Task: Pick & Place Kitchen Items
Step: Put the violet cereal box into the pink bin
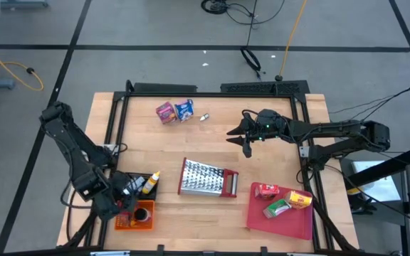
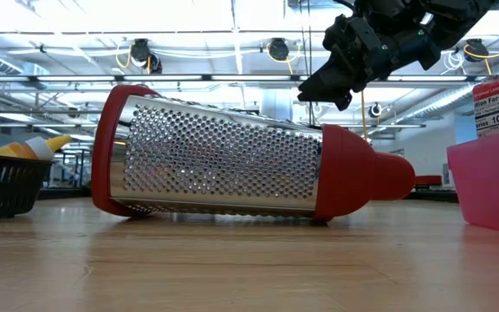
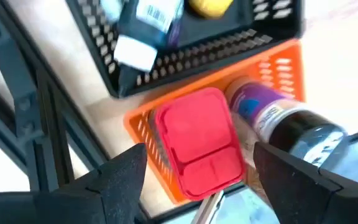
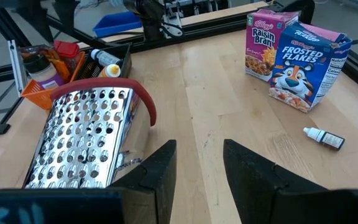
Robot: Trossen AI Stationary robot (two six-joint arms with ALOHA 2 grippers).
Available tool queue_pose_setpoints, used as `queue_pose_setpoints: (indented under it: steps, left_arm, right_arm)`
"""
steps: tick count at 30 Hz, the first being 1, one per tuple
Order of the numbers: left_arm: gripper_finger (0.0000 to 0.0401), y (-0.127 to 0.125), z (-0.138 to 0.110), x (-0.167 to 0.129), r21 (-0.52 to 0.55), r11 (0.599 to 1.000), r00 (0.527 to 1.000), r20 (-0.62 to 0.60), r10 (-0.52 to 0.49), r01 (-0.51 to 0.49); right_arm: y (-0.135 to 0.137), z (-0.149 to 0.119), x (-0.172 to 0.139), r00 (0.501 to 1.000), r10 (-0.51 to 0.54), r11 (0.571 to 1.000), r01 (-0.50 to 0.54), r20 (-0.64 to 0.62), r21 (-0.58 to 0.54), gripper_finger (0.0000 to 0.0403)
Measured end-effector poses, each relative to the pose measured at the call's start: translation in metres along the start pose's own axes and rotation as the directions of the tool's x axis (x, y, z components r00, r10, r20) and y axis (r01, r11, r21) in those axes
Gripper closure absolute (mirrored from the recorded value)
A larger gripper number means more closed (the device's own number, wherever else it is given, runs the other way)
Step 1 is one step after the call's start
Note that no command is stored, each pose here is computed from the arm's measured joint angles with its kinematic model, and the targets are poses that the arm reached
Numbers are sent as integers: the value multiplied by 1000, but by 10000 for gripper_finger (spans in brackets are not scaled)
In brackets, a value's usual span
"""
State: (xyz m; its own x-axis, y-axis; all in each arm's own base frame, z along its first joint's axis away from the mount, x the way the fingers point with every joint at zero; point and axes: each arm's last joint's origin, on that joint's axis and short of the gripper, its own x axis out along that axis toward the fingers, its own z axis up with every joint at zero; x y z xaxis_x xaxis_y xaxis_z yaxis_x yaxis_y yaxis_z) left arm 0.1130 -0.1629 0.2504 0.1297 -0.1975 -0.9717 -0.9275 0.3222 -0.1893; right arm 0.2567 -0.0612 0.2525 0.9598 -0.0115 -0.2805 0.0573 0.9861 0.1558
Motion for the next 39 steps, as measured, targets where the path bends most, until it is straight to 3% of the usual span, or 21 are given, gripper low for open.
queue_pose_setpoints:
  steps: [5, 10, 16, 20, 25, 32, 39]
  left_arm:
    - [116, 11, 13, -17, 7, 997, 992, 100, -75, 75]
    - [115, 24, 40, -33, 57, 996, 967, 241, -78, 66]
    - [119, 29, 76, -53, 163, 980, 879, 443, -175, 113]
    - [121, 30, 101, -61, 173, 983, 830, 536, -151, 67]
    - [121, 29, 133, -66, 161, 985, 804, 593, -49, -58]
    - [121, 23, 183, -73, 211, 968, 769, 638, -31, -136]
    - [121, 24, 243, -69, 252, 953, 804, 594, -16, -167]
  right_arm:
    - [0, 0, 0, 1000, 0, 1000, 0, 0, -2, 275]
    - [0, 0, 0, 1000, 0, 1000, 0, 0, -3, 275]
    - [0, 0, 0, 1000, 0, 1000, 0, 0, -3, 275]
    - [0, 0, 0, 1000, 0, 1000, 0, 0, -3, 275]
    - [0, 0, 0, 1000, 0, 1000, 0, 0, -2, 275]
    - [0, 0, 0, 1000, 0, 1000, 0, 0, 0, 275]
    - [0, 0, 0, 1000, 0, 1000, 0, 0, 0, 275]
